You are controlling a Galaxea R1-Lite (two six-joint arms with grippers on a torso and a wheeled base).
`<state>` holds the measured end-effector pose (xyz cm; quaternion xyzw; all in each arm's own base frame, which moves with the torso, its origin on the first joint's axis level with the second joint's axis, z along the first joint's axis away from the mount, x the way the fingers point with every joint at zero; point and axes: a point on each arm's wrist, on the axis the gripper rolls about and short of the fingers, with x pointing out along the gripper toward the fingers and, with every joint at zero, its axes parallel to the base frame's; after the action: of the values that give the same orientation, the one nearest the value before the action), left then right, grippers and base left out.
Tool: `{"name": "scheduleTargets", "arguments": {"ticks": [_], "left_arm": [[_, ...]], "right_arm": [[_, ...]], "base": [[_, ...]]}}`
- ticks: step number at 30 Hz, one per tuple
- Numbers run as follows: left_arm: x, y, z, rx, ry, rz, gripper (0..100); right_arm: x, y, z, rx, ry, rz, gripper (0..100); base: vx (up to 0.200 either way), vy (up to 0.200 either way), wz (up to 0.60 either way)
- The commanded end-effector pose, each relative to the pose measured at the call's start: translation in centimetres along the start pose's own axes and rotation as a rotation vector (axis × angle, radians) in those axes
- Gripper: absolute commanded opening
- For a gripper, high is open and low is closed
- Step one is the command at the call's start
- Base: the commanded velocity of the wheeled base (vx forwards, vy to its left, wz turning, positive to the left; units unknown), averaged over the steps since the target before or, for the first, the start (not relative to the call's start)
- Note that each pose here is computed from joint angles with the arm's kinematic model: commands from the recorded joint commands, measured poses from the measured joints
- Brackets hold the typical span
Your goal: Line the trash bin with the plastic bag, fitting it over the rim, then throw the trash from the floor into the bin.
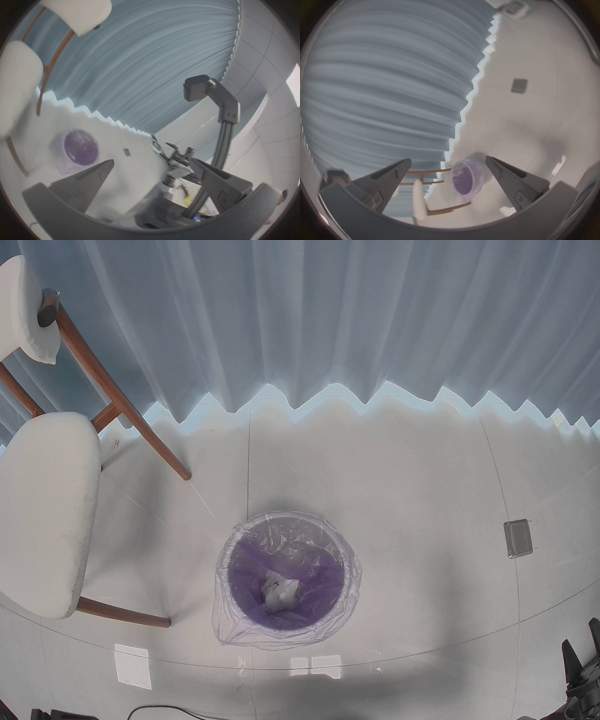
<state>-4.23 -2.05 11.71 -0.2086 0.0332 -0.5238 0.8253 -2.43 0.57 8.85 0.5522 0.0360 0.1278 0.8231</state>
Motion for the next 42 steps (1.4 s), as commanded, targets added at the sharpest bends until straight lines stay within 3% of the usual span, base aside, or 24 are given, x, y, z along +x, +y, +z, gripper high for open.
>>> {"name": "scheduleTargets", "arguments": {"ticks": [1,2,3,5,7,8,12,14,16,17,19,20,21,23,26,28,31,33,36,38,39,42], "left_arm": [[-0.9,3.2,-2.0,0.465,-0.089,0.781,100],[-1.2,3.6,-2.4,0.453,-0.066,0.917,100],[-1.3,3.7,-2.3,0.445,-0.084,0.977,100],[-1.4,3.7,-2.2,0.446,-0.116,1.042,100],[-1.6,3.9,-2.3,0.437,-0.121,1.132,100],[-1.7,3.9,-2.4,0.425,-0.120,1.153,100],[-1.7,3.9,-2.4,0.413,-0.121,1.149,100],[-1.6,4.0,-2.6,0.438,-0.082,1.138,100],[-1.6,4.0,-2.6,0.446,-0.072,1.125,100],[-1.6,4.0,-2.6,0.447,-0.073,1.124,100],[-1.6,4.0,-2.6,0.447,-0.072,1.122,100],[-1.6,4.0,-2.6,0.447,-0.072,1.122,100],[-1.6,4.0,-2.6,0.446,-0.075,1.122,100],[-1.6,4.0,-2.6,0.444,-0.074,1.123,100],[-1.6,4.0,-2.6,0.444,-0.074,1.122,100],[-1.6,4.0,-2.6,0.444,-0.077,1.123,100],[-1.6,4.0,-2.6,0.440,-0.080,1.124,100],[-1.6,4.0,-2.6,0.440,-0.080,1.124,100],[-1.6,4.0,-2.6,0.440,-0.080,1.124,100],[-1.6,4.0,-2.6,0.440,-0.080,1.124,100],[-1.6,4.0,-2.6,0.440,-0.080,1.124,100],[-1.6,4.0,-2.6,0.440,-0.080,1.124,100]], "right_arm": [[0.0,-0.5,-0.4,-1.101,0.070,0.055,100],[0.0,-0.6,-0.4,-1.127,0.069,0.048,100],[0.0,-0.6,-0.4,-1.137,0.054,0.027,100],[0.0,-0.7,-0.1,-1.145,-0.035,-0.100,100],[-0.1,-0.9,0.4,-1.133,-0.154,-0.286,100],[-0.1,-1.0,0.4,-1.131,-0.177,-0.329,100],[-0.2,-1.1,0.4,-1.144,-0.169,-0.331,100],[-0.1,-1.0,0.1,-1.160,-0.086,-0.223,100],[-0.1,-0.8,0.1,-1.153,-0.044,-0.187,100],[0.0,-0.8,0.2,-1.141,-0.058,-0.260,100],[0.3,-0.9,0.7,-1.134,-0.139,-0.508,100],[0.3,-0.9,0.7,-1.140,-0.153,-0.532,100],[0.2,-0.9,0.7,-1.171,-0.144,-0.519,100],[0.2,-0.8,0.5,-1.212,-0.072,-0.403,100],[-0.2,-0.8,0.2,-1.211,-0.056,-0.286,100],[-0.3,-0.8,0.3,-1.179,-0.094,-0.296,100],[-0.4,-1.0,0.6,-1.157,-0.210,-0.451,100],[-0.4,-0.9,0.7,-1.164,-0.227,-0.468,100],[-0.3,-0.9,0.5,-1.195,-0.157,-0.383,100],[-0.2,-0.7,0.0,-1.307,-0.004,-0.161,100],[-0.2,-0.7,0.0,-1.317,-0.015,-0.176,100],[-0.3,-0.8,0.4,-1.285,-0.136,-0.356,100]], "base": [[0.000,0.000,0.00],[0.000,0.000,0.00],[0.000,0.000,0.00],[0.000,0.000,0.00],[0.000,0.000,0.00],[0.000,0.000,0.00],[0.000,0.000,0.00],[0.000,0.000,0.00],[0.000,0.000,0.00],[0.000,0.000,0.00],[0.000,0.000,0.00],[0.000,0.000,0.00],[0.000,0.000,0.00],[0.000,0.000,0.00],[0.000,0.000,0.00],[0.000,0.000,0.00],[0.000,0.000,0.00],[0.000,0.000,0.00],[0.000,0.000,0.00],[0.000,0.000,0.00],[0.000,0.000,0.00],[0.000,0.000,0.00]]}}
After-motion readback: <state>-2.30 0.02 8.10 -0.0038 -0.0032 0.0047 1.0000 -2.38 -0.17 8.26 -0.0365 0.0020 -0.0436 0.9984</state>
